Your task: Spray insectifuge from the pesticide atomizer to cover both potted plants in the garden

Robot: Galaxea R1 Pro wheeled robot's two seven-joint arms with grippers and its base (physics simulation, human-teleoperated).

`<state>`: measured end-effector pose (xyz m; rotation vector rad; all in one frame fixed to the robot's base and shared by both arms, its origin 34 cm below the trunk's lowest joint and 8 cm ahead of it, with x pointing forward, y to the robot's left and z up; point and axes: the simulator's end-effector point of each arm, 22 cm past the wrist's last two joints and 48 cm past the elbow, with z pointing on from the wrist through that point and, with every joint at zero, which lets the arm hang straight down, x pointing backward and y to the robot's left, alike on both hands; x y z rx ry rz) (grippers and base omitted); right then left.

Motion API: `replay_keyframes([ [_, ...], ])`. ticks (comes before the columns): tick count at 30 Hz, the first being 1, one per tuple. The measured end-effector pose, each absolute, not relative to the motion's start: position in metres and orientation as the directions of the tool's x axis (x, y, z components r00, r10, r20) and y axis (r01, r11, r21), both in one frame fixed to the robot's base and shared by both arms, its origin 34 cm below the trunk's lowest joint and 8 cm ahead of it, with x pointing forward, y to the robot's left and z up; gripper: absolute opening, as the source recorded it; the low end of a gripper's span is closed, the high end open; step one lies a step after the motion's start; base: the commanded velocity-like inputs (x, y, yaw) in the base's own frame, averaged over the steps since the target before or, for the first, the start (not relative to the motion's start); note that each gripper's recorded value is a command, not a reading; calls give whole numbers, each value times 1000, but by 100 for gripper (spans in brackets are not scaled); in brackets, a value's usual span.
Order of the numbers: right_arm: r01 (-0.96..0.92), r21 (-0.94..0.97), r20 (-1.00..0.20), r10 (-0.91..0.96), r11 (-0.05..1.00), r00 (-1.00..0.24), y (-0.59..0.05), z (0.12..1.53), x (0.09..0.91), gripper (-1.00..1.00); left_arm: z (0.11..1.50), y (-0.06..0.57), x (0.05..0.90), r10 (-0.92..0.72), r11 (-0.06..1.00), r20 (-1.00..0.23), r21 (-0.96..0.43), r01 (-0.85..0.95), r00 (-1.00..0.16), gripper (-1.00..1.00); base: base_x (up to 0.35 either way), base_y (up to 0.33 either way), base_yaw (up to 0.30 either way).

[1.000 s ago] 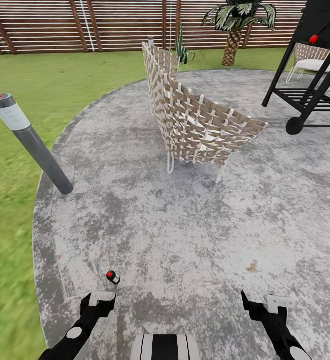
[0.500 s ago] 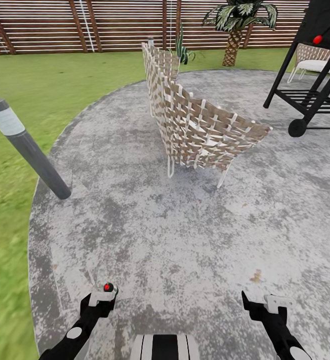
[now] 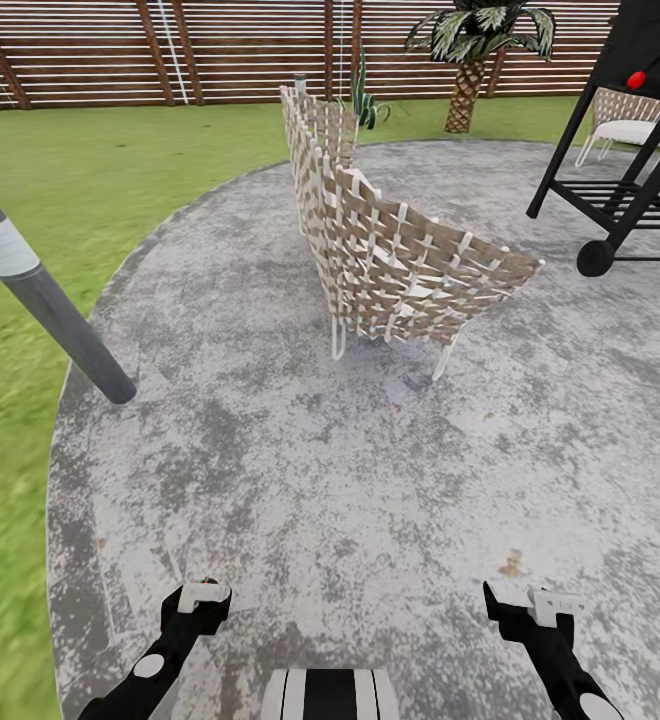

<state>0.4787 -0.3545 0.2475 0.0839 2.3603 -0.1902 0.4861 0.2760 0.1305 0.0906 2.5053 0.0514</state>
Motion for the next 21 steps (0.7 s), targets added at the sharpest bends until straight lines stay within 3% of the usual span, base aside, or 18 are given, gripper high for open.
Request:
replay_keyframes([
  [21, 114, -115, -687, 3, 987, -726, -355, 240, 474, 100, 127, 278, 483, 79, 997, -598, 60, 53, -798, 100, 0, 0, 0],
])
